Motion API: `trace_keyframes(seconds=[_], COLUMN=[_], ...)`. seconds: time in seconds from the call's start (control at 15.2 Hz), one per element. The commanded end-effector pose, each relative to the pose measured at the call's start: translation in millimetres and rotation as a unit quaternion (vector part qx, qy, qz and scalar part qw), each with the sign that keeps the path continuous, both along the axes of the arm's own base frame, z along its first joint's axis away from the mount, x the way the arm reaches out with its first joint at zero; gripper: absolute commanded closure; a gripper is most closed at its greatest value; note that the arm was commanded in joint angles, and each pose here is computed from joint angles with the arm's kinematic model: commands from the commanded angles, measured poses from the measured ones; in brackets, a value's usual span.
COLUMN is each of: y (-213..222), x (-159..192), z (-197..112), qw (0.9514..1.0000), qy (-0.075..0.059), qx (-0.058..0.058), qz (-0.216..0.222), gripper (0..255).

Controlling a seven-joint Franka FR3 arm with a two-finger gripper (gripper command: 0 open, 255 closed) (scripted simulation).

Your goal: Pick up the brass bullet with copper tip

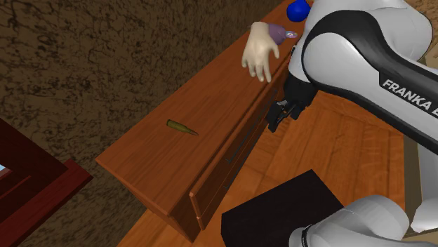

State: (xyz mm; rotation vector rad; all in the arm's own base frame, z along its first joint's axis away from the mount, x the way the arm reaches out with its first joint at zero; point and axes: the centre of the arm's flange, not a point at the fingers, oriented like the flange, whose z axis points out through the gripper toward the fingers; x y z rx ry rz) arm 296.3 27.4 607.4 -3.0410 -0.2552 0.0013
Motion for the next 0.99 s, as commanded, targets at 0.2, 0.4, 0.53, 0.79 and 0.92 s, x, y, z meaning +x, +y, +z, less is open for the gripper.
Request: trace_keyframes(seconds=[0.2, 0.4, 0.53, 0.79, 0.92], y=[19.8, 40.8, 55.4, 86.1, 102.1], x=[30.4, 60.0, 79.3, 116.7, 134.9], z=[-16.6, -33.1, -44.1, -66.2, -77.2], qw=[0.9998, 0.9991, 0.9984, 0.9964, 0.9951], qy=[-0.002, -0.005, -0.007, -0.01, -0.012], qx=[-0.003, -0.006, -0.008, -0.012, -0.014], qz=[0.021, 0.042, 0.055, 0.083, 0.097], gripper=[0, 0, 0, 0, 0])
